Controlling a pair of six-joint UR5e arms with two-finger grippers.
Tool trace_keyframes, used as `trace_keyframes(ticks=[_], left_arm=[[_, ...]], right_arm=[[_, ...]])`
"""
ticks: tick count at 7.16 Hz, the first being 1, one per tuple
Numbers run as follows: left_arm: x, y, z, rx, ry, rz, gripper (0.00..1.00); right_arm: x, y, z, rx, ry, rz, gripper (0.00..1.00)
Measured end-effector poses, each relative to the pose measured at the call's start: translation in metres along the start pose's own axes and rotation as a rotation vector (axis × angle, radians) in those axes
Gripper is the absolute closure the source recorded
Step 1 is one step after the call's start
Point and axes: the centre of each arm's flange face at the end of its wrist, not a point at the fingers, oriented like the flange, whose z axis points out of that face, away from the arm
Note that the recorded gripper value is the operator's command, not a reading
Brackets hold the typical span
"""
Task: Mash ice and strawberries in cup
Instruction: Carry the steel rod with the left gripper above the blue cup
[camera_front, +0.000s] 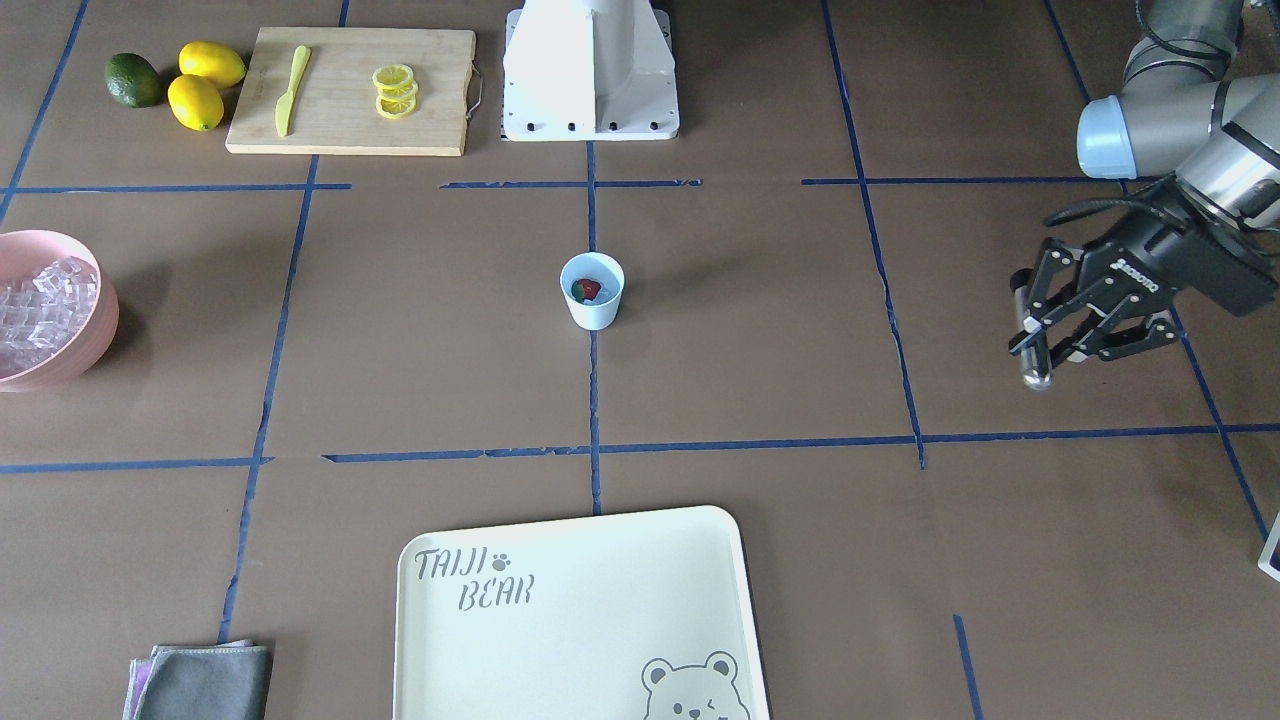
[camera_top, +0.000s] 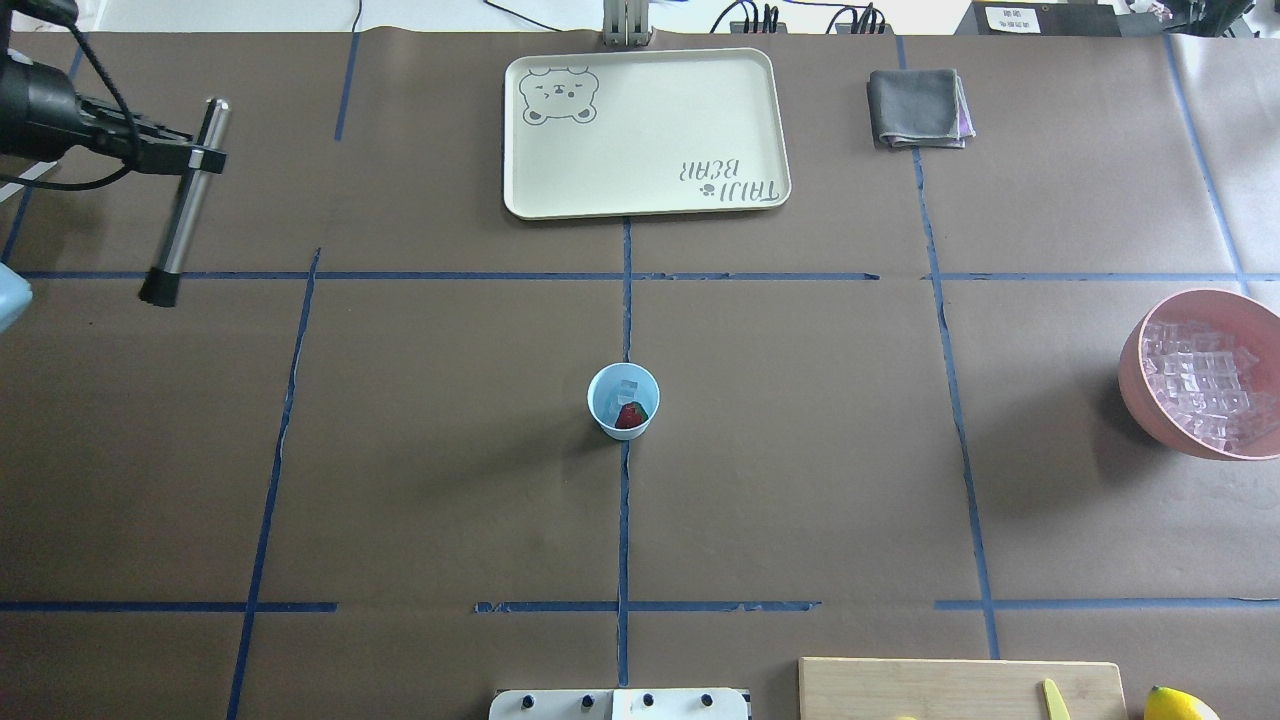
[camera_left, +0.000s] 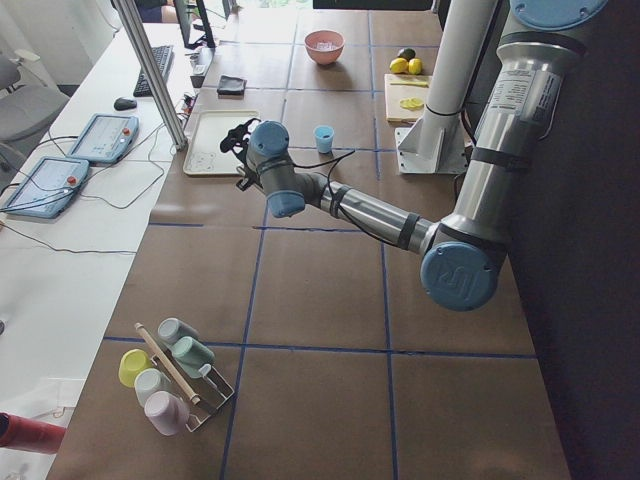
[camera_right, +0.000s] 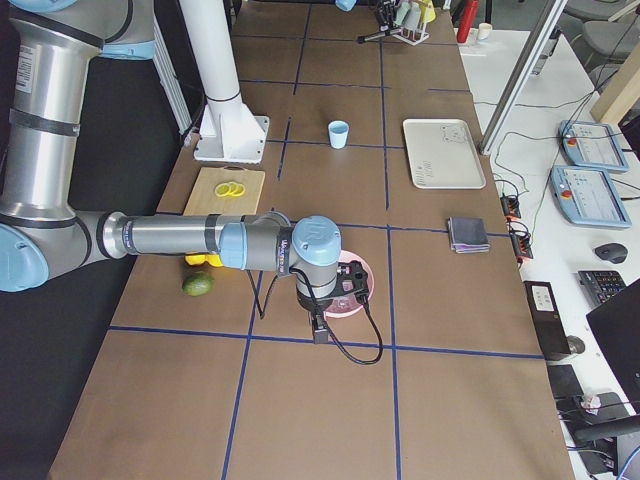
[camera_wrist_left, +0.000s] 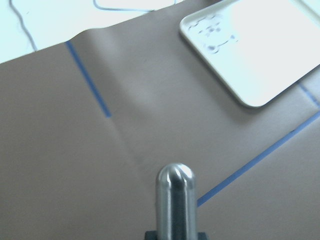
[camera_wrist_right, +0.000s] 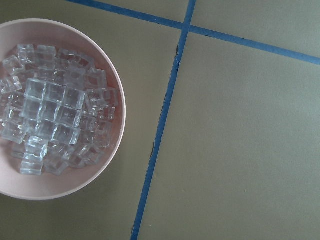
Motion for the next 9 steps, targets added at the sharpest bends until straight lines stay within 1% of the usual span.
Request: trace_keyframes(ticks=[1,2,3,4,5,6,7,8,9], left_arm=[[0.05,-0.015,0.02,0.048,0.112,0.031,1.0],[0.097,-0.024,0.038,0.106,0.21,0.104,1.0],[0.136,-0.031,0.052,0.173,0.281,0.21,1.0],[0.17,-0.036,0.065,0.23,0.326,0.314,1.0],[0.205,-0.04,0.079,0.298,0.357,0.379,1.0],[0.237,-0.046,0.088,0.367,0.383,0.41,1.0],[0.263,-0.056,0.091,0.417,0.405,0.426,1.0],[0.281,-0.067,0.091,0.467,0.41,0.457,1.0],[0.3,-0.07,0.093,0.535,0.406,0.5,1.0]], right_arm=[[0.0,0.0,0.0,0.0,0.0,0.0,0.01],[0.0,0.0,0.0,0.001,0.0,-0.001,0.01],[-0.001,0.0,-0.001,0.001,0.0,-0.001,0.01],[-0.001,0.0,-0.001,0.002,0.001,-0.002,0.01],[-0.001,-0.001,-0.001,0.003,0.001,-0.002,0.01],[-0.001,-0.001,-0.002,0.004,0.001,-0.003,0.01],[-0.001,-0.002,-0.002,0.004,0.001,-0.004,0.01],[-0.001,-0.002,-0.002,0.005,0.001,-0.004,0.01],[-0.002,-0.002,-0.002,0.005,0.001,-0.004,0.01]])
